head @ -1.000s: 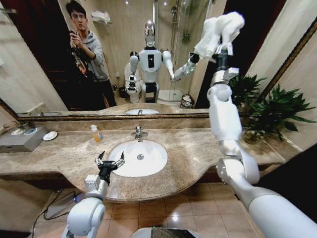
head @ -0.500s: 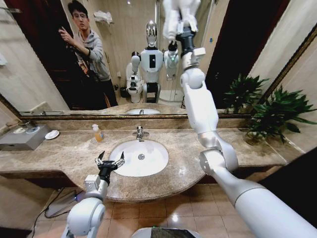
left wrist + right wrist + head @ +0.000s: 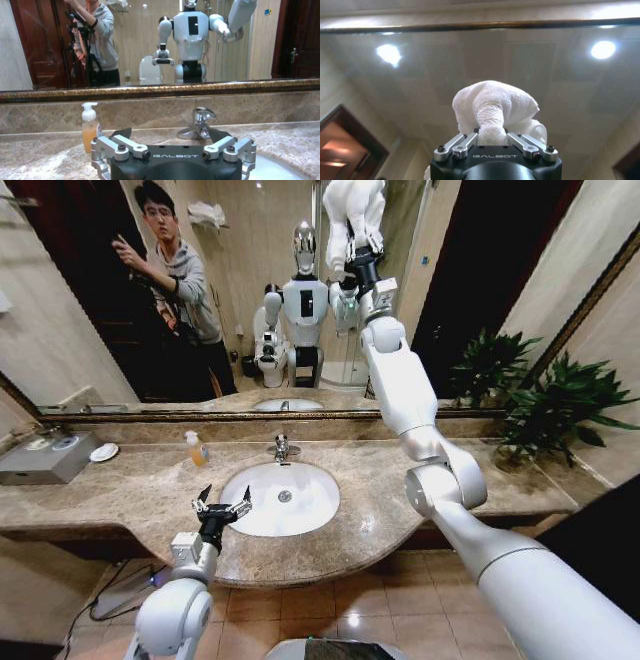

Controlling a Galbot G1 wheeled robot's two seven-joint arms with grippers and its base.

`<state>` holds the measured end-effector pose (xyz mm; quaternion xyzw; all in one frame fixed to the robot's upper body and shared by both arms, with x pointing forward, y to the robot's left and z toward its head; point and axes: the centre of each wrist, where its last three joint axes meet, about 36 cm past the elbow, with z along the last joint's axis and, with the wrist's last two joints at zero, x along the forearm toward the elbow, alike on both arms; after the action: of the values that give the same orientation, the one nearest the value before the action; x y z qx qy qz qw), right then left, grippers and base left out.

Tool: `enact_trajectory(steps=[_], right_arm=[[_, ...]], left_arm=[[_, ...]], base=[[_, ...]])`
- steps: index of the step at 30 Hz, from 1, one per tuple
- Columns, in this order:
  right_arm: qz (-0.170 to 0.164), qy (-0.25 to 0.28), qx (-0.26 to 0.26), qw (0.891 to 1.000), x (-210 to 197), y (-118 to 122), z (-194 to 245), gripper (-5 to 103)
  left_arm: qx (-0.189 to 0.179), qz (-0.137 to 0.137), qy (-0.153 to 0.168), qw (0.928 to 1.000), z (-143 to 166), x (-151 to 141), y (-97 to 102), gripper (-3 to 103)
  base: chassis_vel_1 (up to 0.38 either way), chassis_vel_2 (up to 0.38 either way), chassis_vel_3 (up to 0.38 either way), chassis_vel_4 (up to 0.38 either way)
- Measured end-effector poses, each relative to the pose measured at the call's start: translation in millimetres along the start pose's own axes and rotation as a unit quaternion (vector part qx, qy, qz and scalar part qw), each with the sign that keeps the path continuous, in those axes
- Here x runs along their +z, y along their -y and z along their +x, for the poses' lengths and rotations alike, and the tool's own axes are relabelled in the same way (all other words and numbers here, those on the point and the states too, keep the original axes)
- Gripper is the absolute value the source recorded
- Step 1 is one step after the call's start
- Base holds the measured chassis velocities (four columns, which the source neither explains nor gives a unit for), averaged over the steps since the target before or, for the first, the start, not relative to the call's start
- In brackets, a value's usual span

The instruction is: Pick up the towel from the sink counter and wipe the mirror surface.

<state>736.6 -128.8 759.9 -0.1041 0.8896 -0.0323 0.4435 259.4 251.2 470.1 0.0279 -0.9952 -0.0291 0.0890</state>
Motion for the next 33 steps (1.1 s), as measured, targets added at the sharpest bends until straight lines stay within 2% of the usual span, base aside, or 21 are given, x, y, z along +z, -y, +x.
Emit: enact_trajectory(steps=[5, 8, 13, 16, 18, 24, 30, 33], right_arm=[[-0.02, 0.005, 0.03, 0.999, -9, 8, -1, 13], [-0.034, 0.006, 0.057, 0.998, -14, 22, -5, 13], [-0.035, 0.008, 0.055, 0.998, -17, 20, -9, 13], [-0.018, 0.007, 0.022, 1.0, -17, 3, -11, 13], [-0.011, 0.004, 0.013, 1.0, -16, 0, -12, 13], [0.049, -0.011, -0.04, 0.998, -1, -12, -10, 13], [0.059, -0.011, -0.047, 0.997, -2, -13, -15, 13], [0.038, -0.009, -0.029, 0.999, -8, -10, -14, 13]], left_arm=[[0.0, 0.0, 0.0, 1.0, 0, 0, 0.0, 100], [0.0, 0.0, 0.0, 1.0, 0, 0, 0.0, 100], [0.0, 0.0, 0.0, 1.0, 0, 0, 0.0, 100], [0.0, 0.0, 0.0, 1.0, 0, 0, 0.0, 100], [0.0, 0.0, 0.0, 1.0, 0, 0, 0.0, 100], [0.0, 0.0, 0.0, 1.0, 0, 0, 0.0, 100], [0.0, 0.0, 0.0, 1.0, 0, 0, 0.0, 100], [0.0, 0.0, 0.0, 1.0, 0, 0, 0.0, 100]], base=[[0.0, 0.0, 0.0, 0.0], [0.0, 0.0, 0.0, 0.0], [0.0, 0.0, 0.0, 0.0], [0.0, 0.0, 0.0, 0.0], [0.0, 0.0, 0.0, 0.0], [0.0, 0.0, 0.0, 0.0], [0.0, 0.0, 0.0, 0.0], [0.0, 0.0, 0.0, 0.0]])
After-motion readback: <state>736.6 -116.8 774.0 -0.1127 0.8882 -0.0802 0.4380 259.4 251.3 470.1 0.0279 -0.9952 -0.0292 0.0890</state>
